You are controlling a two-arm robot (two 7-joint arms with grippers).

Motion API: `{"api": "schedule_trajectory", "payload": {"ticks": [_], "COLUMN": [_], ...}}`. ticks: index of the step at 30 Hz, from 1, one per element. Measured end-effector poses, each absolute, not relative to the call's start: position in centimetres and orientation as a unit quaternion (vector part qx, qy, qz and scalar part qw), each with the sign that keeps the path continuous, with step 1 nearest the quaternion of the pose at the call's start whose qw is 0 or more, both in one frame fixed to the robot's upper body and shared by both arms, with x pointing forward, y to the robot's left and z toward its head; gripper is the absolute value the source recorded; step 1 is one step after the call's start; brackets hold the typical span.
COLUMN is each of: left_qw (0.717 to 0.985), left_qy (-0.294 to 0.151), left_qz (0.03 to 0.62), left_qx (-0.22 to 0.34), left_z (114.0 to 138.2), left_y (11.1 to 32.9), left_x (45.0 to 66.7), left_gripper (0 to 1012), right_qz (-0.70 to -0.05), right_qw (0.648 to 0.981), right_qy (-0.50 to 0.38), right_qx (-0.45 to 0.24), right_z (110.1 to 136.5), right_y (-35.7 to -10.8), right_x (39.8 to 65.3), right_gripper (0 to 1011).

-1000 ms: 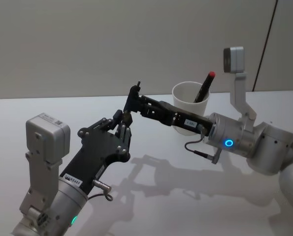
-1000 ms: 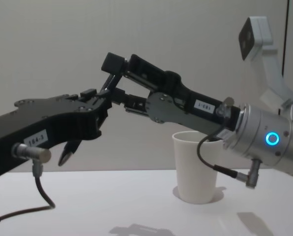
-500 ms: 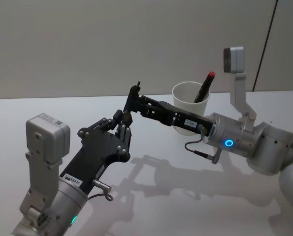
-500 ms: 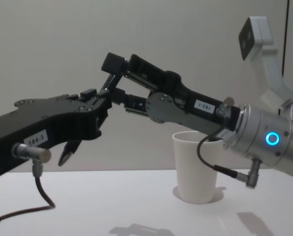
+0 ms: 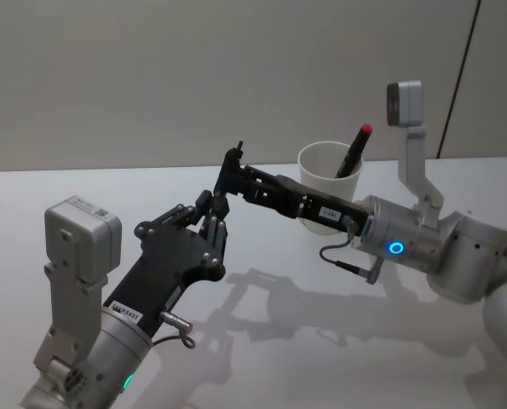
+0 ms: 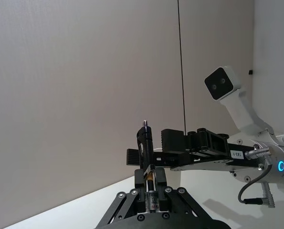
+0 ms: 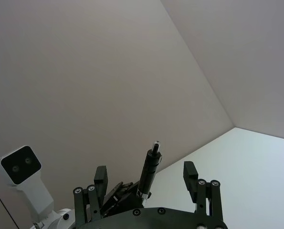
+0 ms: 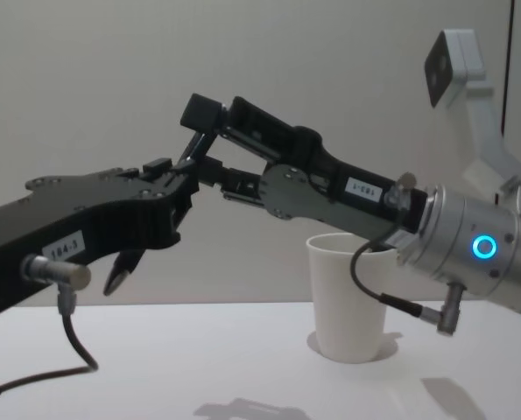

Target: Place the pen into the pen holder.

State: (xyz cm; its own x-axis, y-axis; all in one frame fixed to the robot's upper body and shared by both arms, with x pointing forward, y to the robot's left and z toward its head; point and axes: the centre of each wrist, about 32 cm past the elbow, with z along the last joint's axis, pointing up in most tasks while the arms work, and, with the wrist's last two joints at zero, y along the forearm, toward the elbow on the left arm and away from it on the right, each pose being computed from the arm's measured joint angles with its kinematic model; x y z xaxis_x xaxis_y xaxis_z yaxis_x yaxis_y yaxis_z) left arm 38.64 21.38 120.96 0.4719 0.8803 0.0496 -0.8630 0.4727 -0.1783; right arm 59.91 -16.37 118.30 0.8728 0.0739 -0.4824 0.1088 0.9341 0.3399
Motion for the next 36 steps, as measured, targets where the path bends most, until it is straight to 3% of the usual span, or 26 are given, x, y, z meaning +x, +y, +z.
{"api": "schedule_trajectory", "payload": {"ticks": [25,36], "left_qw": [0.855,0.855], "left_qy": [-0.067,-0.067], "left_qz": [0.509,0.509], "left_qx": [-0.064,-0.064], "left_z": [120.97,120.97], "left_y": [21.38,21.38], "left_x": [38.64,38.64], "left_gripper": [139,139], "right_qz": [-0.009,-0.009], "right_qw": [0.951,0.951], "right_qy": [0.252,0.252], "right_qx": [0.181,0.181], "right_z": [118.30,118.30], "right_y": [-16.37,-16.37], "right_x": [59.91,59.91], "right_gripper": [996,747]}}
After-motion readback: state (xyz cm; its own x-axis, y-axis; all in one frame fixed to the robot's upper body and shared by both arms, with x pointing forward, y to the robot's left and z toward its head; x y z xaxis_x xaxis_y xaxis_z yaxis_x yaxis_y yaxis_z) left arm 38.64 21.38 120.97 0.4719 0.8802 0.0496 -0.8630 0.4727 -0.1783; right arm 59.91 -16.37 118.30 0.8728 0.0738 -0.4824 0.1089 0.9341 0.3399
